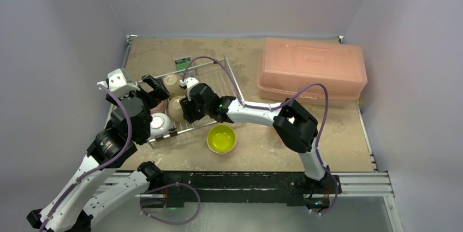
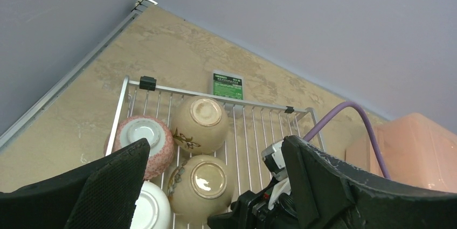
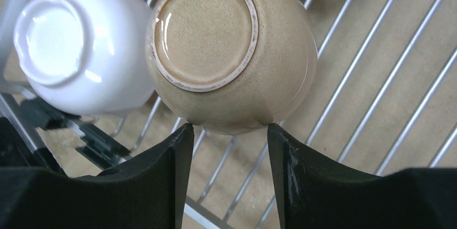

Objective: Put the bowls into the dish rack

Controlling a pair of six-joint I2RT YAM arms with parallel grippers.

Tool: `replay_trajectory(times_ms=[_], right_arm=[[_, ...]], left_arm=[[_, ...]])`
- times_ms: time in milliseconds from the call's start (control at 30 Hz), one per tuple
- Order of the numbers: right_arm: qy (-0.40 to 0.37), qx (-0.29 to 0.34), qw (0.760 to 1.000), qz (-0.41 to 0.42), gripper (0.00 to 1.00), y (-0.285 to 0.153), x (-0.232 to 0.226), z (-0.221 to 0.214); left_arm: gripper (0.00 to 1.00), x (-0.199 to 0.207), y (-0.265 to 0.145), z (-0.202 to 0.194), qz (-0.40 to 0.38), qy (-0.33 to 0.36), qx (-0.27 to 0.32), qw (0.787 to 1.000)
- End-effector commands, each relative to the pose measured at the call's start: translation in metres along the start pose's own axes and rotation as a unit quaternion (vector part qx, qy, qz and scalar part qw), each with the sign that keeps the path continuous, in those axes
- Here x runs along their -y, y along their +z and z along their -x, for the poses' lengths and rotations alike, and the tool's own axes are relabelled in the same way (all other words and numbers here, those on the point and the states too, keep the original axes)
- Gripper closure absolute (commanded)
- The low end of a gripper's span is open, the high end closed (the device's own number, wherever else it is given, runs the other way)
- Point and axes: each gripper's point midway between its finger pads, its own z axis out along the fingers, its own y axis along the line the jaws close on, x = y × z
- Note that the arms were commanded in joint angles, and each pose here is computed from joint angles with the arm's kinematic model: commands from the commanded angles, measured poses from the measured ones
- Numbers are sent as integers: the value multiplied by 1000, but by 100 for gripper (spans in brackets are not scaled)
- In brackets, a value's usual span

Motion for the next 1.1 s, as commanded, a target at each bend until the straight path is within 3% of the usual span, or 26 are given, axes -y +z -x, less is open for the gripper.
replay_trajectory(times_ms=[0, 467, 833, 1067], right_arm=[[-1, 73, 997, 11, 45, 6, -13, 49], [-6, 83, 996, 17, 46, 14, -17, 62], [24, 116, 991, 59, 32, -45, -37, 93], [87, 123, 989, -2, 30, -87, 3, 89]], left_arm=[[7, 5, 1, 7, -4, -3, 5, 1000], [7, 6, 2, 4, -5, 4, 3, 1000], [7, 15, 1, 4, -26, -2, -6, 1000], [7, 31, -2, -8, -65, 0, -44, 997]])
